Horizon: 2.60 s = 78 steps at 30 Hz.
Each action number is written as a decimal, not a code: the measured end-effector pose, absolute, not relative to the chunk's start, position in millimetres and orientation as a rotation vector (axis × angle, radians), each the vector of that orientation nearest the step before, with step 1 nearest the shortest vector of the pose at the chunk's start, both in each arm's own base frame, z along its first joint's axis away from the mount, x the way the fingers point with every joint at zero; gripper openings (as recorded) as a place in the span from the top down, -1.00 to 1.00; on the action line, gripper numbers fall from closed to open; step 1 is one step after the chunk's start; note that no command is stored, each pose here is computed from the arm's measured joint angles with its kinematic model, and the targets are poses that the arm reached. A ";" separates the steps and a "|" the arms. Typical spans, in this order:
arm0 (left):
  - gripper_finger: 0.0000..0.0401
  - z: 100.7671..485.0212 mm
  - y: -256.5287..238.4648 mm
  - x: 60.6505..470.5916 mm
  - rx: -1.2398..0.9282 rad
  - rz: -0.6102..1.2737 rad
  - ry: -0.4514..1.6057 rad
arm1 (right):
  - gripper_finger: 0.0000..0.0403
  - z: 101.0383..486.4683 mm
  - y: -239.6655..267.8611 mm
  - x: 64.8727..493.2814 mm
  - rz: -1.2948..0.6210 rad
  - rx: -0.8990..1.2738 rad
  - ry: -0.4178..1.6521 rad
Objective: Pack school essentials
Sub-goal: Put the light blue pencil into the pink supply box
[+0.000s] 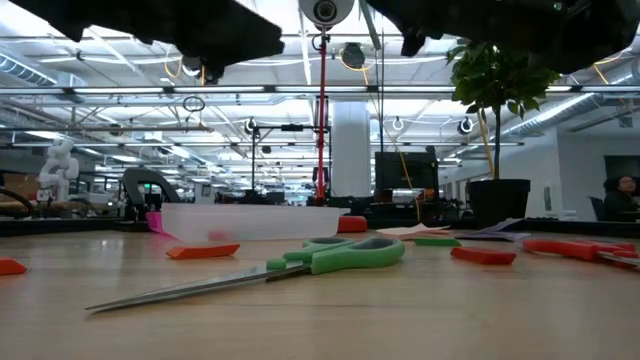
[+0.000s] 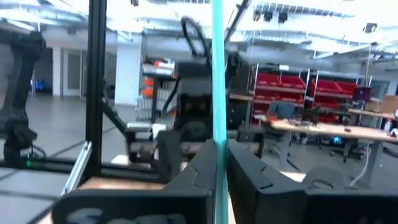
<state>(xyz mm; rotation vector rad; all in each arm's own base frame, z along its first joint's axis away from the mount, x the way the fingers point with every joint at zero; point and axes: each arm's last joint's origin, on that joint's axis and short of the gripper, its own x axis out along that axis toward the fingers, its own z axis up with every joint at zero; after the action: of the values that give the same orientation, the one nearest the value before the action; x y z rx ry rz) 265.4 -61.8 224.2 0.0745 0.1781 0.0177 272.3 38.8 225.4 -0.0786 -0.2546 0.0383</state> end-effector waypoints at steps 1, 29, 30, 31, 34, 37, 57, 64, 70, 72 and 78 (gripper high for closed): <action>0.25 222.6 -63.1 268.4 0.069 0.015 0.159 | 0.94 226.5 39.1 271.9 0.039 -0.073 -0.267; -0.04 239.1 -68.9 355.4 0.058 0.166 -0.029 | 0.94 234.9 47.2 267.9 0.080 0.025 -0.355; 0.02 239.2 -68.2 355.6 0.058 0.163 -0.030 | 0.94 235.2 47.1 267.8 0.080 0.024 -0.358; 0.08 239.2 -67.2 355.9 0.058 0.153 -0.031 | 0.94 235.3 47.1 267.7 0.079 0.024 -0.359; 0.26 239.2 -64.0 357.1 0.042 0.105 -0.034 | 0.94 235.3 47.1 267.7 0.077 0.019 -0.359; 0.39 239.4 -60.7 358.0 0.016 0.070 -0.037 | 0.94 235.4 47.1 267.7 0.076 0.012 -0.360; 0.70 241.5 -60.1 358.5 0.029 -0.013 -0.060 | 0.94 235.4 47.1 267.7 0.073 -0.010 -0.361; 0.86 244.2 -59.5 358.5 0.030 -0.027 -0.088 | 0.94 235.5 46.8 267.7 0.070 -0.015 -0.363; 0.89 244.7 -60.1 358.4 0.032 -0.047 -0.094 | 0.94 235.7 46.8 267.7 0.070 -0.020 -0.364; 0.87 244.7 -60.1 358.4 0.033 -0.048 -0.095 | 0.94 235.7 46.8 267.7 0.070 -0.020 -0.363; 0.94 244.8 -60.2 358.4 0.036 -0.051 -0.095 | 0.94 235.6 46.8 267.7 0.070 -0.020 -0.363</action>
<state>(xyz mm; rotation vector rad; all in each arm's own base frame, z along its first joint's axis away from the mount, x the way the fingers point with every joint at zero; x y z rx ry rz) 358.4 -60.2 244.8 0.0364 -0.0955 -0.0515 267.7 46.8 235.6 -0.0201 -0.3625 0.0703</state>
